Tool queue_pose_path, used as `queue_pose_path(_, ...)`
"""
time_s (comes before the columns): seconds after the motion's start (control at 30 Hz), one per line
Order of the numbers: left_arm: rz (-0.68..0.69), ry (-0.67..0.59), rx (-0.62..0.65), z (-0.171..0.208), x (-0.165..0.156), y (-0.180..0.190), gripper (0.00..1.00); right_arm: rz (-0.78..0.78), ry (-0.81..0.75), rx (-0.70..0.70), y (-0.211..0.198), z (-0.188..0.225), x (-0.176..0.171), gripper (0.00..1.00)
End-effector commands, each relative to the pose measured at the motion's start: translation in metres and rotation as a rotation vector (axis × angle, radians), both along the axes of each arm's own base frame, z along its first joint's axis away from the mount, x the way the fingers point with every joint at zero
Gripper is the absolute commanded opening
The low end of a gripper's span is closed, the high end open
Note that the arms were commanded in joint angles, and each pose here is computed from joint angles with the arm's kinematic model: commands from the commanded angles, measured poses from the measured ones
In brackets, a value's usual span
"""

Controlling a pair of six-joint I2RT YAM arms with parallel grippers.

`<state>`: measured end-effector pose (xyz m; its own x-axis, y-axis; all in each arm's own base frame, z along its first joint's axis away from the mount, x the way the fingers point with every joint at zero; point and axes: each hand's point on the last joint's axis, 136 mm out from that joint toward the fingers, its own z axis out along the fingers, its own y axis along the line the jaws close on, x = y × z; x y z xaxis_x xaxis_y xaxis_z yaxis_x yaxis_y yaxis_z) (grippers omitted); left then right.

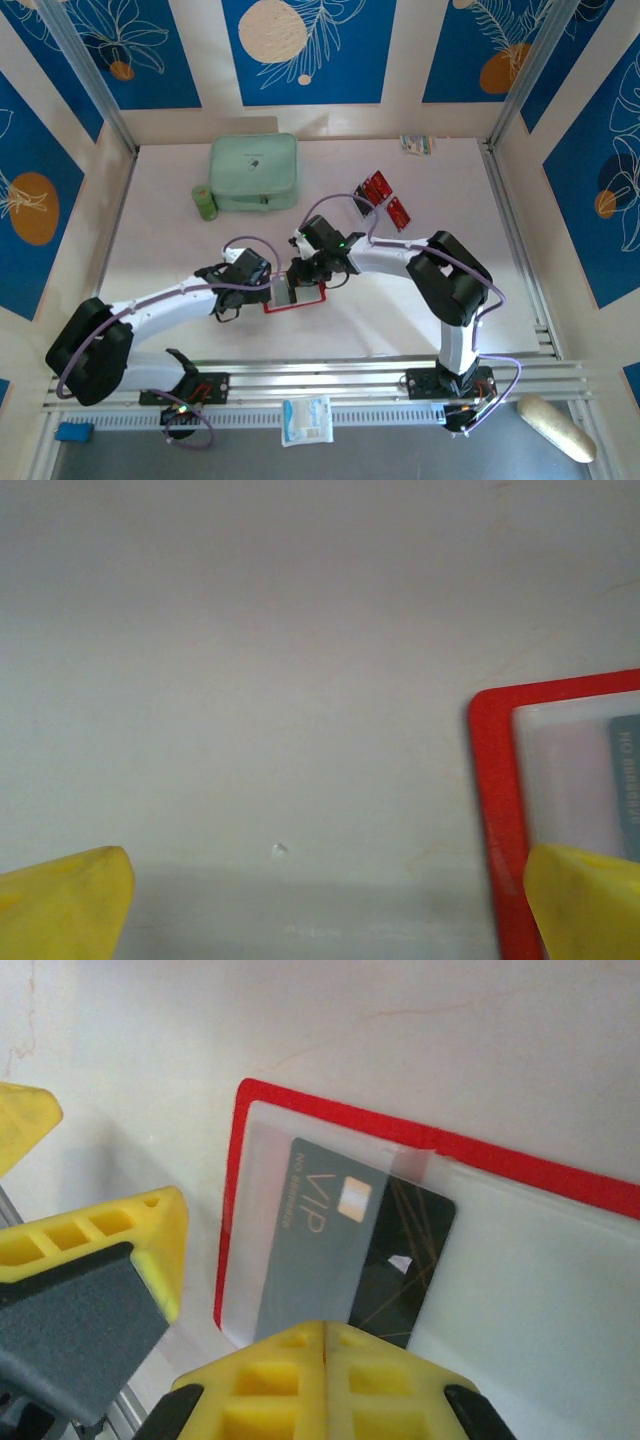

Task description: Put the credit cards into the card holder

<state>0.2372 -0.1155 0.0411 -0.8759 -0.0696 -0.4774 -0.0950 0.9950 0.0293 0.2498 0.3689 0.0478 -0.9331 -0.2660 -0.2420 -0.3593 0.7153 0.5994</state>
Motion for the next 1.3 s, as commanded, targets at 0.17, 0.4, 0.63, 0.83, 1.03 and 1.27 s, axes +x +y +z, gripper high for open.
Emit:
queue_pose_path(0.17,0.043,0.063,0.056,-0.019,-0.008,0.016,0.99,0.009,-0.008,-0.064,-0.008,-0.005,0.007,0.00)
queue_pose_path(0.4,0.031,0.077,0.057,-0.024,-0.005,0.012,1.00,0.024,0.017,-0.074,-0.002,-0.016,0.007,0.00)
queue_pose_path(0.63,0.025,0.087,0.057,-0.028,-0.005,0.010,1.00,0.066,0.042,-0.088,0.013,-0.026,-0.005,0.00)
queue_pose_path(0.83,0.024,0.088,0.054,-0.028,-0.006,0.010,1.00,0.070,0.066,-0.067,0.025,-0.027,-0.010,0.00)
queue_pose_path(1.03,0.022,0.086,0.052,-0.027,-0.006,0.010,1.00,0.045,0.024,-0.036,0.020,-0.001,-0.002,0.00)
queue_pose_path(1.27,0.021,0.085,0.050,-0.027,-0.005,0.009,1.00,0.004,0.009,-0.050,0.003,0.005,0.004,0.00)
